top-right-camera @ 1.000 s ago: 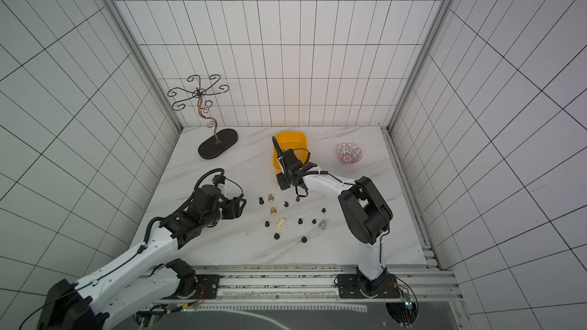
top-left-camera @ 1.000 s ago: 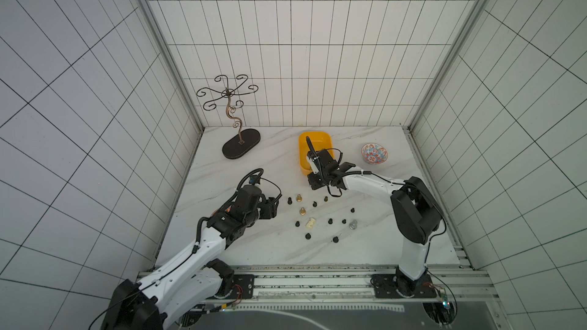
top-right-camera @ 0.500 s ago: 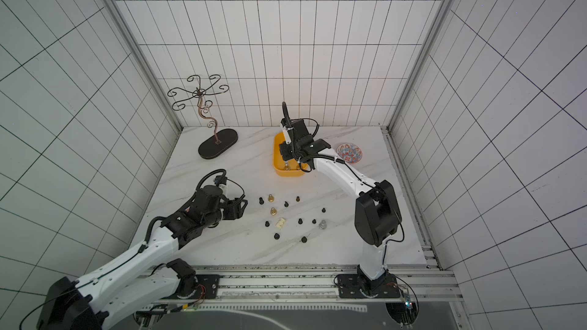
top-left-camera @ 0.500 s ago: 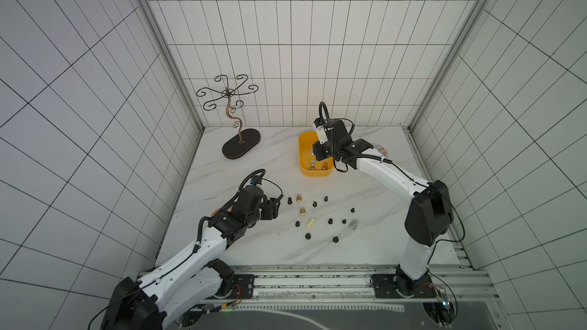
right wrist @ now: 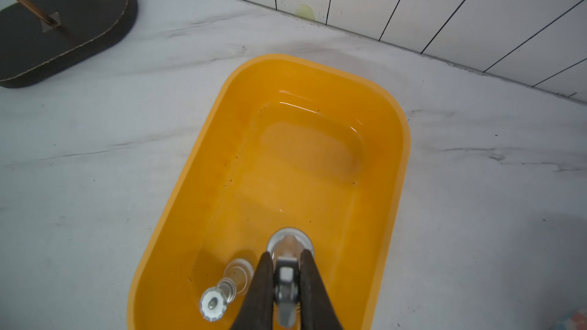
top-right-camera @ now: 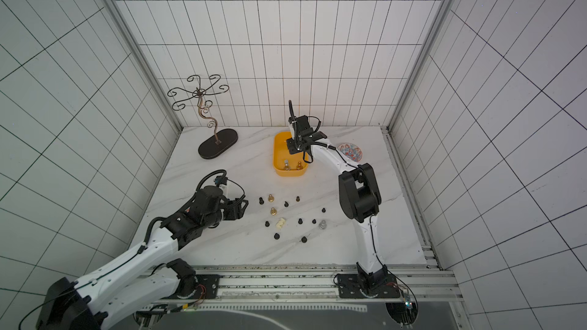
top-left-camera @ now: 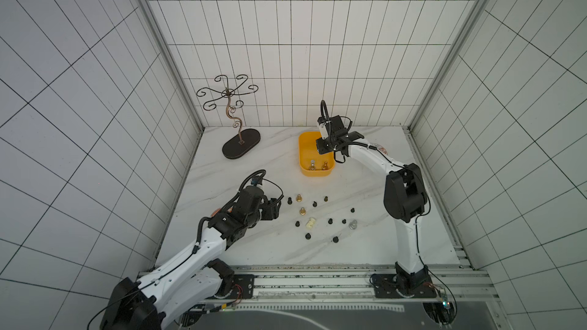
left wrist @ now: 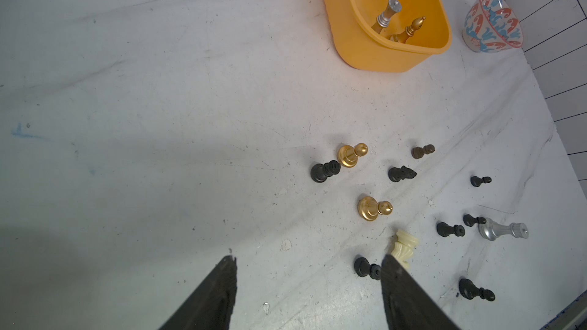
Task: Put the chess pieces into the storage box
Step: Place the chess piece in the storage box.
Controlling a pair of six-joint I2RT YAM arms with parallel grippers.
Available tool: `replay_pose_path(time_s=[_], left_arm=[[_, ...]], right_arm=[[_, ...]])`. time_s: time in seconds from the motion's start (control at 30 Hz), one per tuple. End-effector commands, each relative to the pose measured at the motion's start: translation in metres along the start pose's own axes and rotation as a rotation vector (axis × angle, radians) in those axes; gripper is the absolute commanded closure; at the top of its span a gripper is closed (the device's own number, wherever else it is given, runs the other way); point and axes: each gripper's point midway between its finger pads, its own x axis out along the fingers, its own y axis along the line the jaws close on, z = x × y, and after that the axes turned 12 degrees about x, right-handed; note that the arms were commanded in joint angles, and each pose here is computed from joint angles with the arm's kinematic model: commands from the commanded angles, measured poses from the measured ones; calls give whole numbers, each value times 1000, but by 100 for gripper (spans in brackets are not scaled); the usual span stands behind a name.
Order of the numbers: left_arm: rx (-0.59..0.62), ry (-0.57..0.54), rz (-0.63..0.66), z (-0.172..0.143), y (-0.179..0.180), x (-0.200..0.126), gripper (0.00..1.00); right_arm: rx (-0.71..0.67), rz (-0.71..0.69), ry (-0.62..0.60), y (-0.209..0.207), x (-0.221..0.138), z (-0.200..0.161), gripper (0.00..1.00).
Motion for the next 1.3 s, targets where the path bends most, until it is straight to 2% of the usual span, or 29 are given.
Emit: replay_pose_path(time_s=[0.0,0.33,0.7,0.93,1.27], left_arm=[[-12,-23,-12,3,-3,0,30],[-16,-28,-23,4,-6,-2,29],[-24,-21,-18,1,-4,-2,29],[-32,-19,-17,-1,-4,-2,29],[-32,-18,-13,-2,-3,-2,29]], right_arm=[[-20,19,-69,6,-10,40,86],[-21,1,7,-4,32,16,86],[-26,20,87,-5,50,-11,84],[-36,13,98,-7,52,-14,76],[-30,25,50,-5,34,8,70]])
